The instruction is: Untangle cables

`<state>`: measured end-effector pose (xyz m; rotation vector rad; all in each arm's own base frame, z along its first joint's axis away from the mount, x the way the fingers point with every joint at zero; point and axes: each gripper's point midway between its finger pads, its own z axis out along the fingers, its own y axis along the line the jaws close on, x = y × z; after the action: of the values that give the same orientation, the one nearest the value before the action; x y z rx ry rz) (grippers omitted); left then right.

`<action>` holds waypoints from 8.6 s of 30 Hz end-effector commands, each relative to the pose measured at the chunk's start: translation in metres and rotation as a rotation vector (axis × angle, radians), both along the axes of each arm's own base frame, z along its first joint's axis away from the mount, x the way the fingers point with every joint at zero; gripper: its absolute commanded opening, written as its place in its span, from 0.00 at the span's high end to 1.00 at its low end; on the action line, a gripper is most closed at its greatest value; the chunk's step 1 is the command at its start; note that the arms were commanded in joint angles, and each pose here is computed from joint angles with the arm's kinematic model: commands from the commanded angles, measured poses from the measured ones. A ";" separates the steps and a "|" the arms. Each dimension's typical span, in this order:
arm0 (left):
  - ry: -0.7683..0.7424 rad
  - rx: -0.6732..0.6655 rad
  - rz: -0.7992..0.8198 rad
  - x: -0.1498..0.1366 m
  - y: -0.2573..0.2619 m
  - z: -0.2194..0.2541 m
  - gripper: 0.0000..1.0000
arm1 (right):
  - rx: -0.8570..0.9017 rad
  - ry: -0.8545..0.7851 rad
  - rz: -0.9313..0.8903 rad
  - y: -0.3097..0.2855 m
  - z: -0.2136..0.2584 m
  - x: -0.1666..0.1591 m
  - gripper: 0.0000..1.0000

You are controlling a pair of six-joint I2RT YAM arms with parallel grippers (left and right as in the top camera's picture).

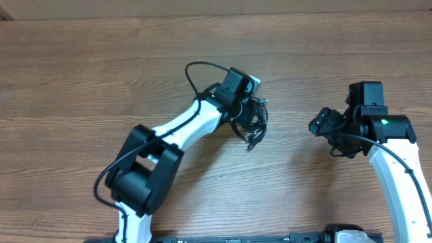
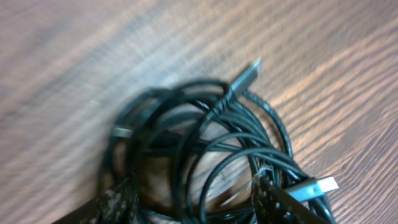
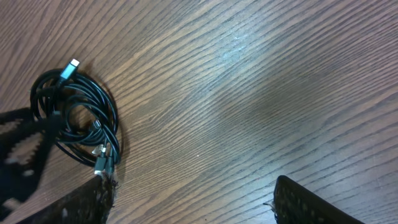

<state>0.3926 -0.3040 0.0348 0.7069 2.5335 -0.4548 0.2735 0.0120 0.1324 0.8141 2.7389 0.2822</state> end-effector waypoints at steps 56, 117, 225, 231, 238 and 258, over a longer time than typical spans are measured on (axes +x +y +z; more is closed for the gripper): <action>-0.023 -0.046 0.050 0.013 -0.019 0.038 0.96 | 0.000 0.002 0.014 0.002 0.003 -0.002 0.16; 0.143 -0.491 -0.315 -0.063 -0.075 0.151 0.96 | 0.171 0.044 0.175 0.069 -0.039 0.034 0.80; 0.057 -0.070 0.266 0.016 0.103 0.124 0.96 | -0.041 0.156 0.218 0.039 -0.052 0.007 0.96; 0.057 -0.069 0.258 0.015 0.100 0.124 0.96 | 0.418 -0.073 0.773 0.130 -0.014 -0.002 0.96; 0.058 -0.069 0.258 0.015 0.100 0.123 0.96 | 0.421 -0.091 0.826 0.132 -0.012 -0.005 0.96; 0.127 -0.133 0.184 -0.002 0.079 0.123 0.34 | -0.032 0.113 0.226 0.042 -0.050 0.017 0.63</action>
<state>0.3900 -0.2163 0.1353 0.3770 2.6831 -0.5719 0.2862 0.0613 0.0796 0.4652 2.9645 0.2883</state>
